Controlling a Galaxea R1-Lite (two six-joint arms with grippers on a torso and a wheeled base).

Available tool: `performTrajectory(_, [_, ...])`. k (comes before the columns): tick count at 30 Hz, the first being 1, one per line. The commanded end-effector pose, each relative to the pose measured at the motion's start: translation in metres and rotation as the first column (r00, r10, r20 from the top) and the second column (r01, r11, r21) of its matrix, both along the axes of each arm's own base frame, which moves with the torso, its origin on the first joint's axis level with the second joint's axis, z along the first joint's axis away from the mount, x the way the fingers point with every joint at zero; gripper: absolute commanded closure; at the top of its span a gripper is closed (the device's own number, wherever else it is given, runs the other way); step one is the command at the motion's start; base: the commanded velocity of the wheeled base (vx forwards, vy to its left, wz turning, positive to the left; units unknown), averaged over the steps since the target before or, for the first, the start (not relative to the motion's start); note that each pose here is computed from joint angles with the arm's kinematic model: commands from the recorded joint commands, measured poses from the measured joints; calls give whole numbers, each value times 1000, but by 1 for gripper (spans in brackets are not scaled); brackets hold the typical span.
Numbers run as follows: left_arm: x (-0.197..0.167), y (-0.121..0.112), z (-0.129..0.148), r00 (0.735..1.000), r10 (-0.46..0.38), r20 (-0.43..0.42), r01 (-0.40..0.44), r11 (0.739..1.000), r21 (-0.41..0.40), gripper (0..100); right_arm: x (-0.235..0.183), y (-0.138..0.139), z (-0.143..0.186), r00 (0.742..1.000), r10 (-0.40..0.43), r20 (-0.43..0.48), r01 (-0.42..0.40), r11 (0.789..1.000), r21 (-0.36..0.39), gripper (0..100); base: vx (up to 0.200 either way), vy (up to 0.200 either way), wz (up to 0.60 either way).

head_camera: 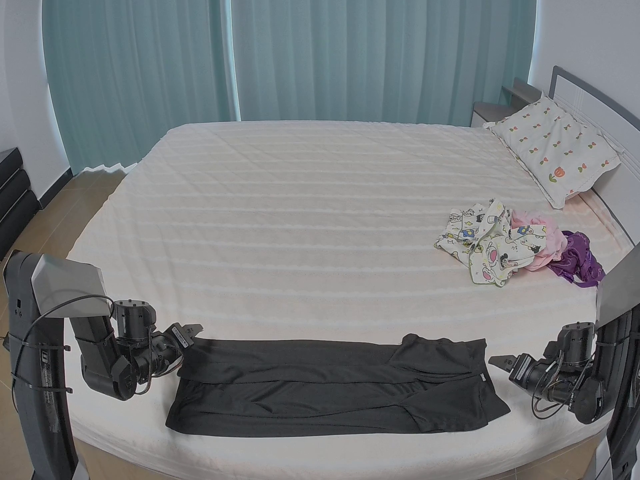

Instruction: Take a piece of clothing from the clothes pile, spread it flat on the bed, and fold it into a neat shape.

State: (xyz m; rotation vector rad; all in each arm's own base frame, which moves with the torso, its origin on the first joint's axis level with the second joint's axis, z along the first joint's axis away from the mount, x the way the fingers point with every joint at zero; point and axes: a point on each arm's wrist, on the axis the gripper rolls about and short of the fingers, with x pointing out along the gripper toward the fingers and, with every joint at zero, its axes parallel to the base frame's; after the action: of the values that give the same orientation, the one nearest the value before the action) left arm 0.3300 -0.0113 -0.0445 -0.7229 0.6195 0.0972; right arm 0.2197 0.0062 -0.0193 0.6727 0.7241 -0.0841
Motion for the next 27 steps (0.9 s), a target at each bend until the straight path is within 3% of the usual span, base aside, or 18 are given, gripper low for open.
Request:
performTrajectory(1, [0, 0, -1, 1000, 2, -2, -2, 1000, -2, 0, 7, -5, 19, 994, -20, 109, 20, 1000, 2, 0, 0, 0, 0])
performTrajectory(4, [0, 0, -1, 1000, 3, -2, -3, 1000, -4, 0, 18, 2, 22, 988, 11, 156, -12, 1000, 3, 0, 0, 0, 0])
performTrajectory(15, [0, 0, -1, 1000, 3, -3, -3, 1000, -4, 0, 61, 33, -3, 979, 110, 170, -112, 994, -2, 0, 0, 0, 0])
performTrajectory(22, [0, 0, -1, 1000, 3, -2, -3, 1000, -4, 0, 91, 53, -21, 981, 163, 107, -164, 987, -1, 0, 0, 0, 0])
performTrajectory(27, [1, -1, -1, 1000, 2, 1, -2, 1000, -2, 0, 91, 63, -33, 978, 191, 87, -191, 982, -2, 0, 0, 0, 0])
